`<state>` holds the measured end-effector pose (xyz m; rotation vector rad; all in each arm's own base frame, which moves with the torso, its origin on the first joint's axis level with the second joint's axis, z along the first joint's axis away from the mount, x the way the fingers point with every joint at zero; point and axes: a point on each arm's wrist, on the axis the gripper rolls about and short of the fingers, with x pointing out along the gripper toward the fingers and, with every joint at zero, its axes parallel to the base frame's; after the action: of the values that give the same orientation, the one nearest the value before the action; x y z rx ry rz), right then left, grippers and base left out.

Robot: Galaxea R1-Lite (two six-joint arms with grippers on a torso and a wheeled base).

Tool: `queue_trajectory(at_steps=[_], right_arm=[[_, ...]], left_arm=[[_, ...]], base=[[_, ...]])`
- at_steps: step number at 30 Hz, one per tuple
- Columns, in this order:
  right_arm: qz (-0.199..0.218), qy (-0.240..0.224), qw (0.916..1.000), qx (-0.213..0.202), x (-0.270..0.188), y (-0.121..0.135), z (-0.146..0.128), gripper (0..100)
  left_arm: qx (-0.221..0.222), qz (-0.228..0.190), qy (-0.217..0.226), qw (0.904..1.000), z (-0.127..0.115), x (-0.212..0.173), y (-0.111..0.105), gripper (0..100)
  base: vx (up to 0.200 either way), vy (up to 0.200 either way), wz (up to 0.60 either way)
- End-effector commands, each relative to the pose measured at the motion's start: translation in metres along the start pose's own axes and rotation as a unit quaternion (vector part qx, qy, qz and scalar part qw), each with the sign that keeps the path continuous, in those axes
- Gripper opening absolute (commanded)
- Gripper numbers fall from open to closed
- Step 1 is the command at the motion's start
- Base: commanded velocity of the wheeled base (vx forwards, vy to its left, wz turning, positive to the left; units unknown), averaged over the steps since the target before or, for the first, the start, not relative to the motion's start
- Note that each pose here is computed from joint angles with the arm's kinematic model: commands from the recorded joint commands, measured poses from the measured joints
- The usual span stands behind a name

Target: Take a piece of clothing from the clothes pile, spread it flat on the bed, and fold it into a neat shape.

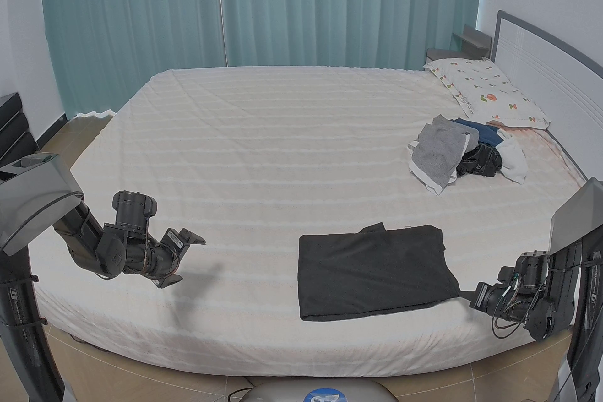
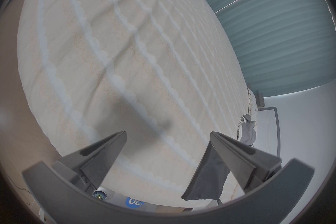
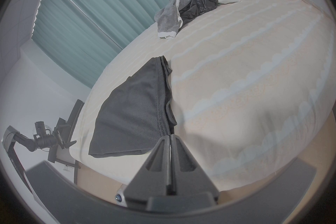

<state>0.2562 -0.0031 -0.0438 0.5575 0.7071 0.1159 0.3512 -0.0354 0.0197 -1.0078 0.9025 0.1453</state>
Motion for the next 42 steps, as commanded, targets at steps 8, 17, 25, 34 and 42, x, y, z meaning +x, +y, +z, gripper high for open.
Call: queue_trajectory(at_steps=[8,17,25,34,42], right_arm=[[-0.005,0.008,0.9999,-0.005,0.001,-0.003,-0.003,0],[-0.012,0.014,0.9997,-0.016,0.001,-0.007,-0.005,100],[-0.005,-0.004,0.9998,-0.017,0.001,-0.006,0.001,100],[0.032,-0.068,0.9937,0.083,0.008,0.003,0.032,100],[0.051,-0.081,0.99,0.104,0.037,0.001,0.041,100]], left_arm=[[0.0,0.0,0.001,1.0,0.0,0.0,0.0,100],[0.0,0.001,0.0,1.0,0.0,0.0,0.0,100],[0.0,0.0,0.0,1.0,0.0,0.0,0.0,100],[0.001,0.0,0.0,1.0,0.0,-0.002,0.001,100],[0.002,0.001,0.001,1.0,-0.001,0.0,0.001,100]], base=[[0.0,0.0,0.0],[0.0,0.0,0.0],[0.0,0.0,0.0],[0.067,0.0,0.0],[0.2,0.0,0.0]])
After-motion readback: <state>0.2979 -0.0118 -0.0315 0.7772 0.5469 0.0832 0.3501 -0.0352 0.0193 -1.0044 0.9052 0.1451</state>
